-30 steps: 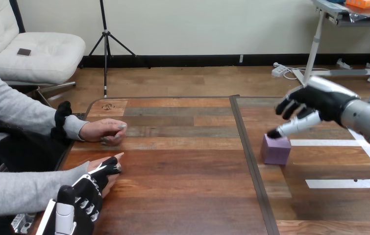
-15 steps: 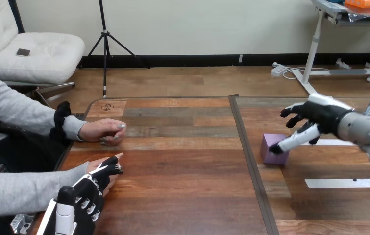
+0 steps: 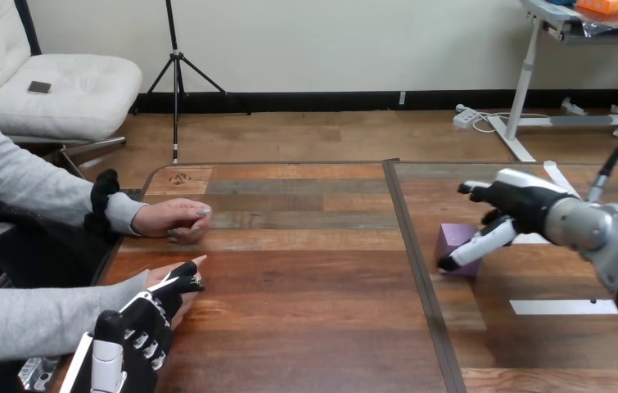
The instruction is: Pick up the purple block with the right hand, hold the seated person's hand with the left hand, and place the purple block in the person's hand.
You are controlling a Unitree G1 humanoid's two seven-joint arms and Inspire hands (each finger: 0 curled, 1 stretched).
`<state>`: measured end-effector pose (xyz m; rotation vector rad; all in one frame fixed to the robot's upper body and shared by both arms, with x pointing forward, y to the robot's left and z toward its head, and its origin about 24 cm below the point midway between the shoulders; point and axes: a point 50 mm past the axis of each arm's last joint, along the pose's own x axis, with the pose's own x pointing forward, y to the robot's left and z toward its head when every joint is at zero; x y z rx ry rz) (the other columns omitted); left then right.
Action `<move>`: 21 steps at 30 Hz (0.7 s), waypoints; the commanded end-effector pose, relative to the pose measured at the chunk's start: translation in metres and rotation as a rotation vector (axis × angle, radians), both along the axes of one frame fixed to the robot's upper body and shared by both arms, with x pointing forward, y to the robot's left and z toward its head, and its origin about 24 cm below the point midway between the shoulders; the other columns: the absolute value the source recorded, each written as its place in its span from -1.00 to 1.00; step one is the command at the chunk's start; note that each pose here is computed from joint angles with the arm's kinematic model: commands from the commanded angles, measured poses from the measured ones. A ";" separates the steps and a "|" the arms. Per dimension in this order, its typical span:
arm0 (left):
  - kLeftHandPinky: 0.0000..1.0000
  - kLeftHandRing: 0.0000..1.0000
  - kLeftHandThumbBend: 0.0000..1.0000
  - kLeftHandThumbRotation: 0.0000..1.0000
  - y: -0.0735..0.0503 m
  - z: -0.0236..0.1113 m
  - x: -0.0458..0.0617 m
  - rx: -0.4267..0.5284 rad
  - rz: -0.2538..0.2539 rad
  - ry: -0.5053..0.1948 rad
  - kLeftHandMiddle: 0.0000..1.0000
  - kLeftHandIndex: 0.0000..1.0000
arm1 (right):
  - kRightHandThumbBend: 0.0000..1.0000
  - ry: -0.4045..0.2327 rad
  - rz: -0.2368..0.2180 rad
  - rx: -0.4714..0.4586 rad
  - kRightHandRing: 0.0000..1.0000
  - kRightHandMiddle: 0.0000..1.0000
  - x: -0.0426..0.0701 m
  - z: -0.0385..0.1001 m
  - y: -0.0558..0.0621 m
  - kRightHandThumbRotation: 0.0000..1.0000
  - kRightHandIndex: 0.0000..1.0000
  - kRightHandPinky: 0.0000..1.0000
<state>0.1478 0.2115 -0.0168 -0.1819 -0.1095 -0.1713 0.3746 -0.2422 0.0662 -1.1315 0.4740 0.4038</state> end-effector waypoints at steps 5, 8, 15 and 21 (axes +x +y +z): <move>1.00 0.96 0.56 1.00 -0.006 0.010 0.009 -0.029 0.000 -0.060 0.80 0.36 | 1.00 -0.071 0.010 0.016 0.98 1.00 0.011 0.016 0.011 -0.39 1.00 0.59; 1.00 0.96 0.54 1.00 -0.006 0.010 0.009 -0.027 -0.001 -0.063 0.79 0.36 | 1.00 -0.068 0.017 0.011 0.98 1.00 0.010 0.015 0.011 -0.40 1.00 0.61; 1.00 0.95 0.55 1.00 -0.005 0.010 0.010 -0.015 -0.004 -0.061 0.76 0.35 | 1.00 -0.064 0.012 0.021 0.93 1.00 0.010 0.012 0.013 -0.40 1.00 0.55; 1.00 0.94 0.55 1.00 -0.005 0.010 0.010 -0.005 -0.003 -0.062 0.75 0.35 | 1.00 -0.059 -0.004 0.047 0.91 1.00 0.009 0.010 0.014 -0.45 0.99 0.51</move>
